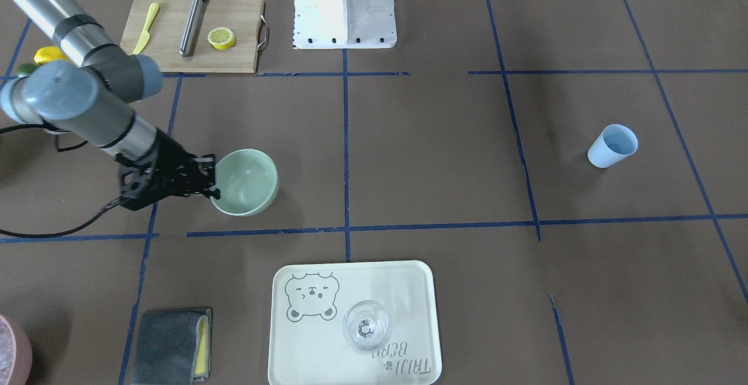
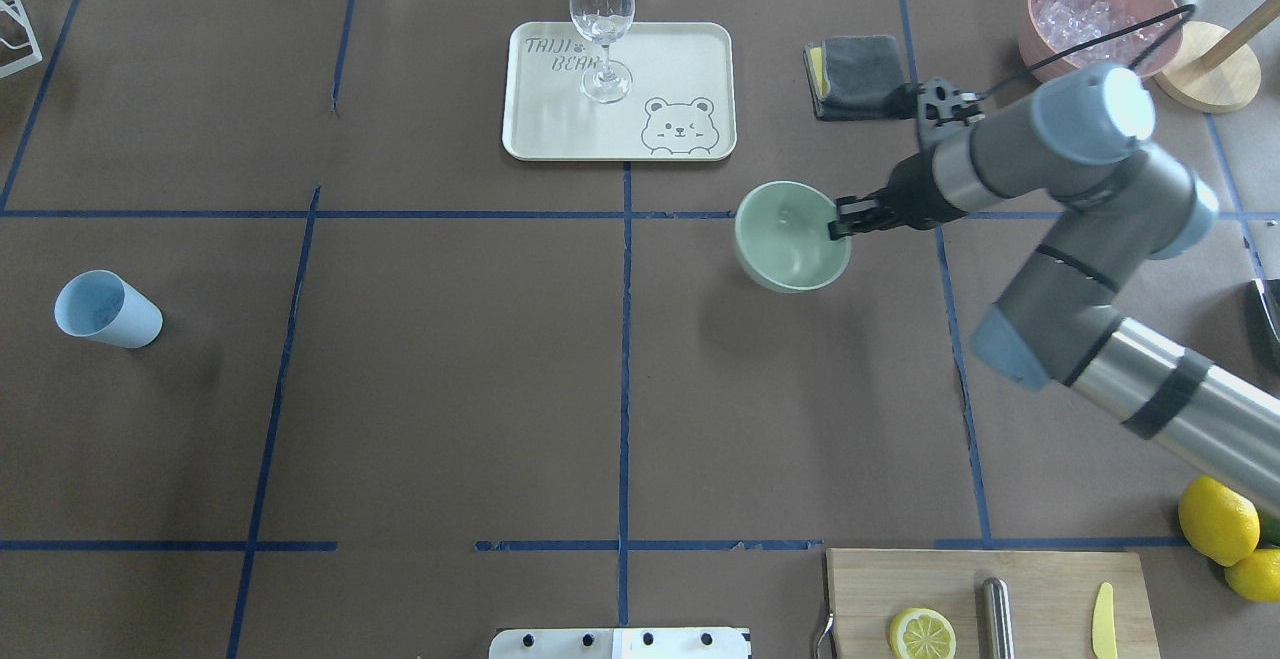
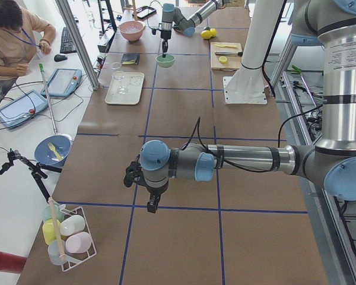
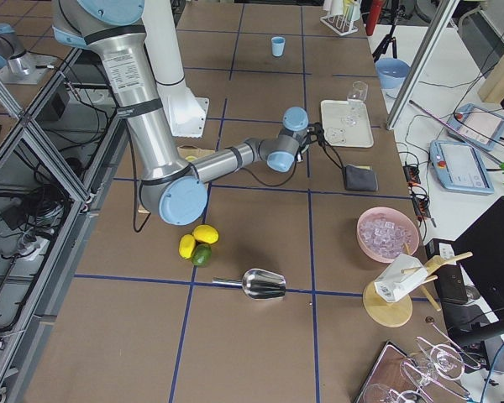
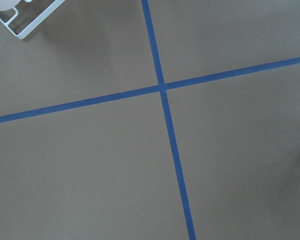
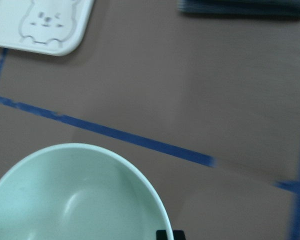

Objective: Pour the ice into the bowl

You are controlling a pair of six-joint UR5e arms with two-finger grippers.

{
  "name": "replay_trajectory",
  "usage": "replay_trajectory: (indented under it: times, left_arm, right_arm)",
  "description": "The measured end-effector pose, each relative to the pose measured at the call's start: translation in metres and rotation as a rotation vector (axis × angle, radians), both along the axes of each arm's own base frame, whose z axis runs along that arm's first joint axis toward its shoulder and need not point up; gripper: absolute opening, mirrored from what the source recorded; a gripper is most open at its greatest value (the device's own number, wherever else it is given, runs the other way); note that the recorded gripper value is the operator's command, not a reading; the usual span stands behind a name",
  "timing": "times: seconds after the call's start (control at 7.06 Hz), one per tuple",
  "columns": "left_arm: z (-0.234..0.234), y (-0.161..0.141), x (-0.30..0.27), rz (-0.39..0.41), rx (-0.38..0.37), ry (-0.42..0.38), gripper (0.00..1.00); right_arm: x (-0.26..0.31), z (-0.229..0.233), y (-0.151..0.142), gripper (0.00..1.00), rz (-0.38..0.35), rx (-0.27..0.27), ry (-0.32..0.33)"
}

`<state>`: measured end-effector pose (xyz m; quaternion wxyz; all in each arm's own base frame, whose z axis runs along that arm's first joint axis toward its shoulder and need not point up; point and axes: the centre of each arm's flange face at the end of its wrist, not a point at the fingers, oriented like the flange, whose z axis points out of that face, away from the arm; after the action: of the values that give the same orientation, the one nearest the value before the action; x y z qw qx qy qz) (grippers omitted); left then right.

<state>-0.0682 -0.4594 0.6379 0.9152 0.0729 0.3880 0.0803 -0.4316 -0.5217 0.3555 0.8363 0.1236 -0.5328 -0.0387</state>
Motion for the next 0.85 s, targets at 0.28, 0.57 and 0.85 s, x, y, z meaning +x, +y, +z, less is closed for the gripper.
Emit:
replay_trajectory:
  times: [0.28, 0.57, 0.85]
  left_arm:
    - [0.0, 0.0, 0.002, 0.004, 0.001, 0.0, 1.0]
    - [-0.001, -0.001, 0.003, 0.008, 0.001, 0.001, 1.0]
    - [-0.001, -0.001, 0.005, 0.012, 0.002, 0.005, 1.0]
  right_arm:
    - [-0.11, -0.121, 0.029, 0.0, 0.098, -0.056, 0.047]
    - [-0.198, -0.196, 0.065, 0.0, 0.166, -0.088, 0.074]
    - [-0.251, -0.224, 0.09, 0.58, 0.188, -0.098, 0.096]
